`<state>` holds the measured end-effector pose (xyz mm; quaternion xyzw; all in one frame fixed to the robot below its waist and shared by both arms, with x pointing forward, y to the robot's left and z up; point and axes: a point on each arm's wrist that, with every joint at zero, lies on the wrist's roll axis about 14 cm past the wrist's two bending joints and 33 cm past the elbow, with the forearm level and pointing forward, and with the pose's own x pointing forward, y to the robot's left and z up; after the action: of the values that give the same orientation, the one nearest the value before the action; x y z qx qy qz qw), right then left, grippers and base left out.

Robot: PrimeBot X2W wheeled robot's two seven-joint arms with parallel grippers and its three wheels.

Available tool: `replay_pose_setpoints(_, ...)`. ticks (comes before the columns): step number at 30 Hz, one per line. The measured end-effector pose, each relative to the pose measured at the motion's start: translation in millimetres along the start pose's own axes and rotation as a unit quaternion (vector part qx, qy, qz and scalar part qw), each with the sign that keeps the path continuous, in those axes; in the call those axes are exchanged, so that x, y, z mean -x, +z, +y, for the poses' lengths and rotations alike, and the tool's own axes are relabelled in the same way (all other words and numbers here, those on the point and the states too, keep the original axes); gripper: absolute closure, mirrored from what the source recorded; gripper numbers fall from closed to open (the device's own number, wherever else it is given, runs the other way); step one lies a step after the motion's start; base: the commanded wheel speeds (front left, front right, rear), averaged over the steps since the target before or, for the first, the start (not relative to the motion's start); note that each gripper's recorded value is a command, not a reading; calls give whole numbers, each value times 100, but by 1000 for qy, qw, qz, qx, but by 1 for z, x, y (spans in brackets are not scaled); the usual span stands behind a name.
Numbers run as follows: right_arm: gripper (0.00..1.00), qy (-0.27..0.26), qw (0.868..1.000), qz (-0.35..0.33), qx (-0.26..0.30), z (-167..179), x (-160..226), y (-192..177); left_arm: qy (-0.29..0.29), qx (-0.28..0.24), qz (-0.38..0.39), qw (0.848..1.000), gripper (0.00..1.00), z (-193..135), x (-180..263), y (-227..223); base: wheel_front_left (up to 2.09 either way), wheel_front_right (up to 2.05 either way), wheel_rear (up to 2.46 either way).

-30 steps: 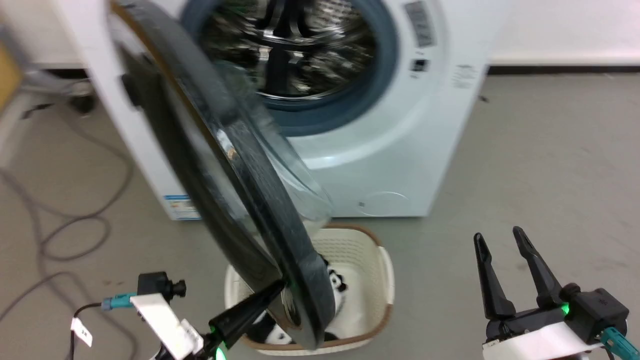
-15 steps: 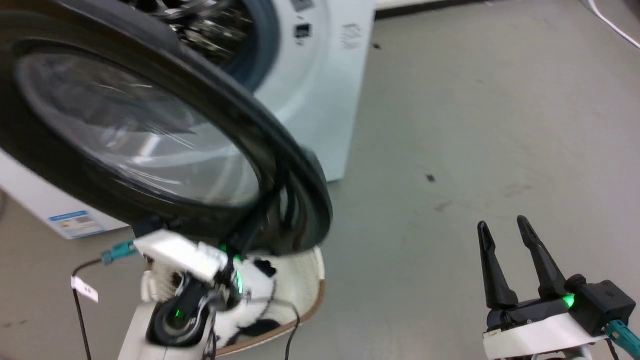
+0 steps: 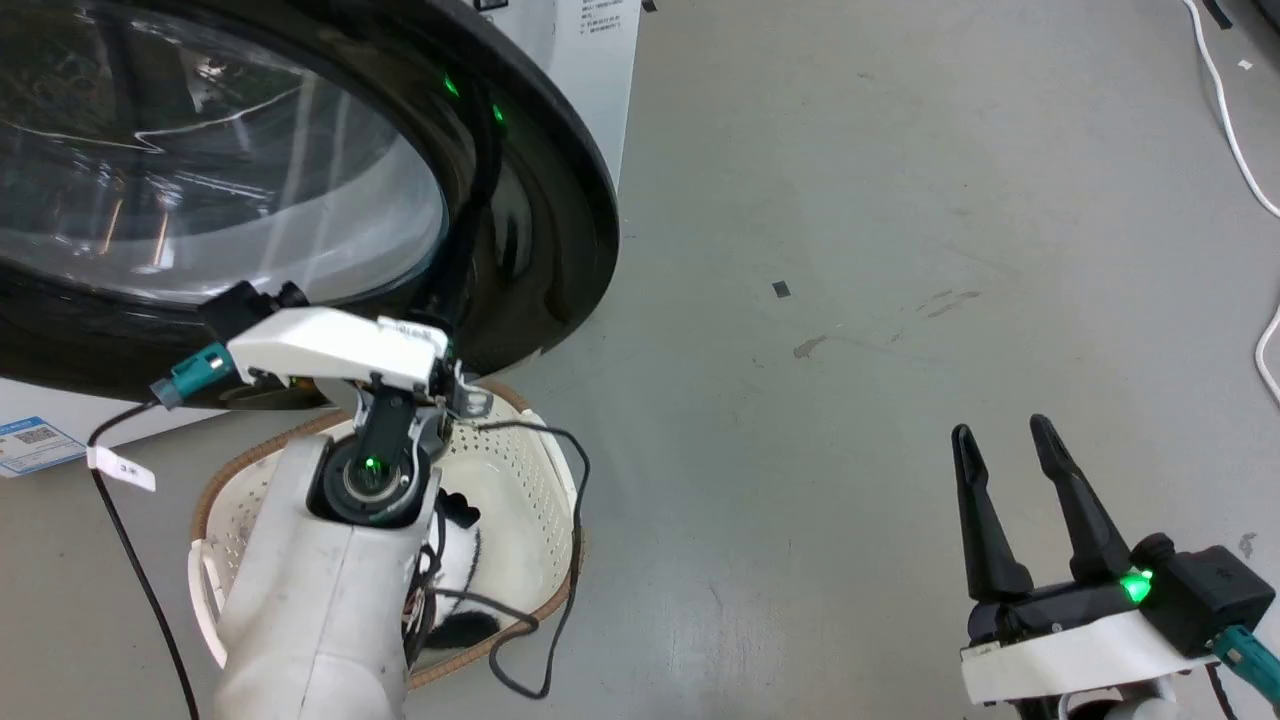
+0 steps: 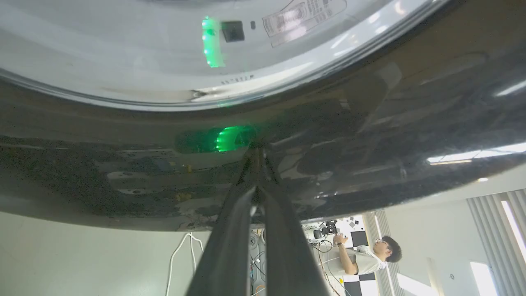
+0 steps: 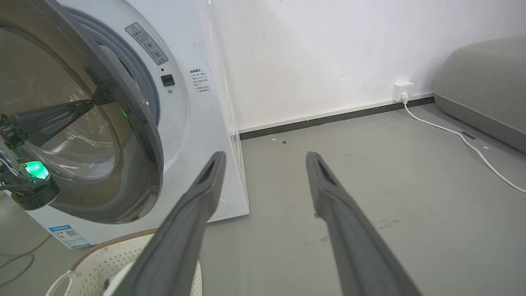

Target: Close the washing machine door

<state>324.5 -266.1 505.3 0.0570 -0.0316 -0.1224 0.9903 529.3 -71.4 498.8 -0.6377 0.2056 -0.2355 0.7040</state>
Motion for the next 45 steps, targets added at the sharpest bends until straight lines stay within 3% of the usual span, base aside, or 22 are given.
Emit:
replay_pose_setpoints(9, 0, 13, 1000, -14, -14, 7, -7, 6, 4, -72, 16, 997, 100, -4, 11, 2, 0, 0, 0)
replay_pose_setpoints(15, 0, 42, 998, -34, -19, 24, -13, 15, 35, -227, 86, 969, 100, 20, 75, -14, 0, 0, 0)
replay_pose_setpoints(20, 0, 74, 996, -38, -21, 44, -13, 17, 45, -360, 123, 924, 100, 31, 127, -13, 0, 0, 0)
replay_pose_setpoints(26, 0, 115, 992, -49, -32, 70, -17, 22, 49, -499, 21, 865, 100, 22, 171, 46, 0, 0, 0)
replay_pose_setpoints(35, 0, 177, 982, -61, -37, 108, -18, 29, 91, -555, -207, 801, 100, -32, 234, 124, 0, 0, 0)
replay_pose_setpoints(41, 0, 203, 976, -68, -40, 124, -17, 35, 117, -591, -241, 761, 100, -32, 272, 112, 0, 0, 0)
replay_pose_setpoints(42, 0, 206, 975, -68, -41, 126, -16, 35, 117, -596, -240, 757, 95, -32, 273, 107, 0, 0, 0)
replay_pose_setpoints(43, 0, 208, 975, -68, -41, 127, -16, 34, 117, -597, -240, 756, 69, -32, 274, 102, 0, 0, 0)
replay_pose_setpoints(44, 0, 215, 973, -66, -42, 132, -16, 33, 125, -602, -227, 755, 0, -22, 276, 88, 0, 0, 0)
replay_pose_setpoints(45, 0, 217, 973, -65, -43, 133, -16, 33, 127, -605, -220, 754, 0, -19, 276, 85, 0, 0, 0)
